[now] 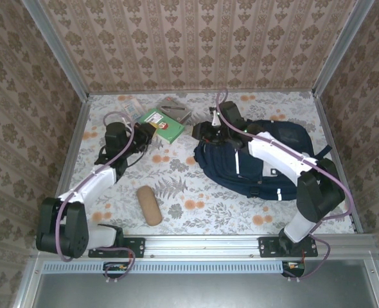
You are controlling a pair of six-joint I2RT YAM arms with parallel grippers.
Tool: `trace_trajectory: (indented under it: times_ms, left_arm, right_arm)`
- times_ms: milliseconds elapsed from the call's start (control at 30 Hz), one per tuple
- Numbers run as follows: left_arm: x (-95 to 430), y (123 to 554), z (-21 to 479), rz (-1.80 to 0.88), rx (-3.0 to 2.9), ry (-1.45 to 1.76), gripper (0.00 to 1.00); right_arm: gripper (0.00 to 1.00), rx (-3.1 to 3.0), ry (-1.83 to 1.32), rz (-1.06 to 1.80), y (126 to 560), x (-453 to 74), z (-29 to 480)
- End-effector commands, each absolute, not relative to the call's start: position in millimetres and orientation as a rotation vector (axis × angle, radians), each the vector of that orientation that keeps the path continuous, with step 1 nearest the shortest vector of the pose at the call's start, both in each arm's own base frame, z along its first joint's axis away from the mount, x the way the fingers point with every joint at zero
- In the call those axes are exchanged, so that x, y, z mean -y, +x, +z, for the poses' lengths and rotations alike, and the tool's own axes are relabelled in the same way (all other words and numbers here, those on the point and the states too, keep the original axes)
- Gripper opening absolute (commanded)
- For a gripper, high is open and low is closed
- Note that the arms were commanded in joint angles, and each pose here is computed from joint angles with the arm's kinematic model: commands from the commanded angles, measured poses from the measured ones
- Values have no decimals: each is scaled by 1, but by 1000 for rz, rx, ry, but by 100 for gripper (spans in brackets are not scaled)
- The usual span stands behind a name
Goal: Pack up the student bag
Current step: Pass the pencil case, then open the student bag at the center of the table.
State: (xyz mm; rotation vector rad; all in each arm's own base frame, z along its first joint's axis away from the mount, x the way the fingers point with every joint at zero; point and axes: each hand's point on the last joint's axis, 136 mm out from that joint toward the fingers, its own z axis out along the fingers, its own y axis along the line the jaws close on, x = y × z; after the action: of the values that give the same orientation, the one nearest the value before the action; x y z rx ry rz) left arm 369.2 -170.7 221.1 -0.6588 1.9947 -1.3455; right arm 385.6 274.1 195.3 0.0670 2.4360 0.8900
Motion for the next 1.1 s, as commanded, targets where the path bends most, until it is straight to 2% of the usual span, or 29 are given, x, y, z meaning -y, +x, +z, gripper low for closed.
trace_trajectory:
  times_ms: [0, 300, 500, 567, 633, 733, 1067]
  left_arm:
    - [171, 356, 239, -1277, -2041, -510, 0]
    - [169, 345, 235, -1259, -2092, -522, 0]
    - [166, 341, 236, -1237, -2101, -532, 0]
    - [166, 340, 235, -1237, -2104, -535, 0]
    - [167, 339, 234, -1238, -2108, -530, 0]
    - [169, 338, 234, -1238, -2114, -518, 0]
    - [206, 339, 226, -1276, -2152, -417, 0]
  right_arm:
    - [47, -2615, -65, 385, 367, -213, 160]
    - [47, -2730, -178, -122, 373, -171, 120]
    - [48, -2784, -228, -241, 373, -166, 91]
    - [39, -2803, -242, -253, 371, -166, 83]
    - [21, -2804, -242, -258, 371, -166, 82]
    - [0, -2769, -231, -224, 372, -168, 97]
    - [0, -2492, -263, 192, 365, -194, 227]
